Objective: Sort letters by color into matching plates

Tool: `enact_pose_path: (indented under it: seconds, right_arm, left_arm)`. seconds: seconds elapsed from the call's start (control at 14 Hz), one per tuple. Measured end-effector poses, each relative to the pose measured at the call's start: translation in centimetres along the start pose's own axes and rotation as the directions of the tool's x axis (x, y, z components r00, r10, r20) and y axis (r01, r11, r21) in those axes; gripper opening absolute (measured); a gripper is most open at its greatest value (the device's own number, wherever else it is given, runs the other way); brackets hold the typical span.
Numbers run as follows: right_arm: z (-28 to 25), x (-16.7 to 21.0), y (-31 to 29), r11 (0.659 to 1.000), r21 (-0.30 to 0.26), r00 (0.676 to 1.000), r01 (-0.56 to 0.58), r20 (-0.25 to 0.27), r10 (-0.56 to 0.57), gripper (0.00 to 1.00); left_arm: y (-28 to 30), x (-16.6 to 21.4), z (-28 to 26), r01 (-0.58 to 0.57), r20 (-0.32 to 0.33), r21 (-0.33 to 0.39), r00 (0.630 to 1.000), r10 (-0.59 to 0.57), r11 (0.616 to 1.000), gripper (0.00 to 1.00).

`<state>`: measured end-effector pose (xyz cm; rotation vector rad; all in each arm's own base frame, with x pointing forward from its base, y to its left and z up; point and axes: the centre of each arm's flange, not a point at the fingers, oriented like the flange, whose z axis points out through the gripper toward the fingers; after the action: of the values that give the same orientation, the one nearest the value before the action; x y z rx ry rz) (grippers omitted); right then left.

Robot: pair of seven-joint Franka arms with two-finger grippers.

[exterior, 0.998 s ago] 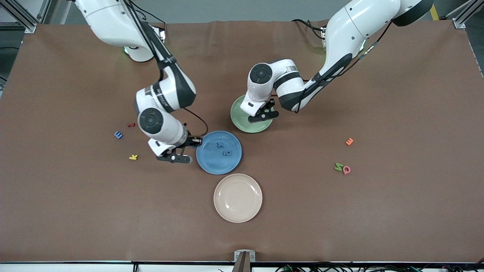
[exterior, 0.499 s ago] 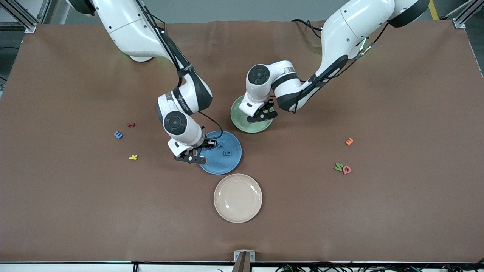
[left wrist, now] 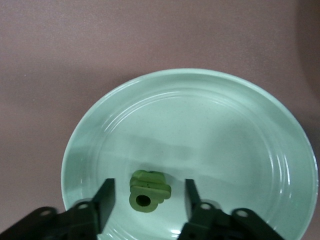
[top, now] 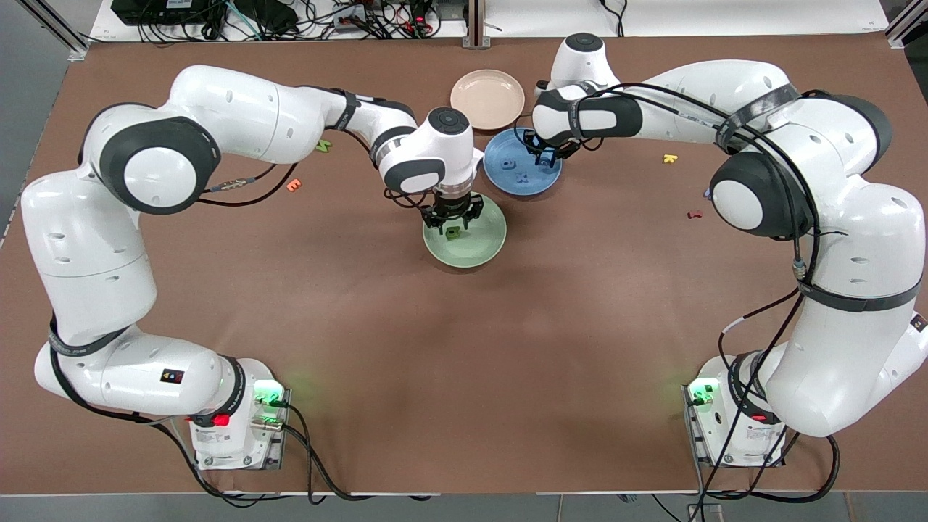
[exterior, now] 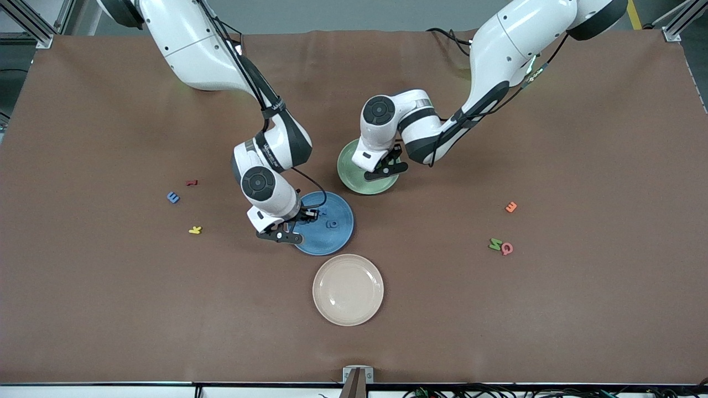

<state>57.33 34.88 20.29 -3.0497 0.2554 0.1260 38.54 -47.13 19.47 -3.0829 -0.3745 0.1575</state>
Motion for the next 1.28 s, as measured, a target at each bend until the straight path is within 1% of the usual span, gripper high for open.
enact_pose_path:
  seconds: [0.07,0.14,0.21,0.29,0.36,0.43,0.57,0.78,0.93,1.0,1.07,1.21,1.28]
  right_arm:
    - [0.0,0.0,0.0,1.0,0.0,1.0,0.0,0.0,0.0,0.35]
    - [0.0,0.0,0.0,1.0,0.0,1.0,0.0,0.0,0.0,0.38]
    - [0.0,0.0,0.0,1.0,0.0,1.0,0.0,0.001,0.0,0.5]
    - [0.0,0.0,0.0,1.0,-0.002,1.0,0.0,0.004,0.0,0.59]
    - [-0.3,0.0,0.0,1.0,-0.011,1.0,0.0,0.018,0.0,0.71]
    - [-1.1,-0.1,0.1,1.0,-0.026,0.999,0.0,0.043,0.001,0.79]
    - [-4.8,0.0,0.5,0.999,-0.047,0.996,-0.003,0.085,0.007,0.99]
    - [-13.2,0.7,4.4,0.998,-0.057,0.99,-0.023,0.139,0.031,1.0]
    - [-17.6,2.0,9.7,0.999,-0.037,0.986,0.007,0.164,-0.001,1.0]
    - [-18.6,2.7,12.7,0.999,-0.029,0.985,0.03,0.169,-0.025,1.0]
    - [-19.0,3.3,15.8,0.998,-0.036,0.985,0.051,0.169,-0.044,1.0]
    - [-18.8,4.1,21.0,0.994,-0.075,0.983,0.081,0.172,-0.067,1.0]
    - [-18.6,4.4,23.1,0.992,-0.083,0.981,0.093,0.178,-0.077,1.0]
  left_arm:
    - [0.0,0.1,0.0,0.005,0.0,0.0,1.0,-0.005,1.0,0.8]
    - [-0.1,0.3,0.0,0.011,-0.001,0.0,1.0,-0.011,1.0,0.89]
    - [-0.1,0.5,-0.1,0.017,-0.003,-0.003,1.0,-0.017,1.0,0.99]
    - [-0.1,0.9,-0.3,0.022,-0.005,-0.007,1.0,-0.022,1.0,1.0]
    - [-0.1,1.2,-0.5,0.027,-0.008,-0.011,1.0,-0.027,1.0,1.0]
    - [-0.2,1.5,-0.8,0.033,-0.011,-0.014,0.999,-0.033,0.999,1.0]
    - [-0.3,2.3,-1.5,0.043,-0.021,-0.023,0.999,-0.044,0.999,1.0]
    - [-1.1,4.2,-3.3,0.074,-0.051,-0.041,0.996,-0.076,0.996,1.0]
    - [-2.2,6.4,-4.7,0.106,-0.072,-0.056,0.991,-0.11,0.993,1.0]
    - [-2.8,7.4,-5.3,0.111,-0.082,-0.06,0.99,-0.116,0.992,1.0]
    - [-3.5,8.5,-5.8,0.11,-0.091,-0.064,0.989,-0.115,0.992,1.0]
    - [-5.4,11.3,-6.9,0.1,-0.109,-0.07,0.988,-0.107,0.993,1.0]
    - [-6.6,12.9,-7.4,0.095,-0.117,-0.071,0.988,-0.103,0.993,1.0]
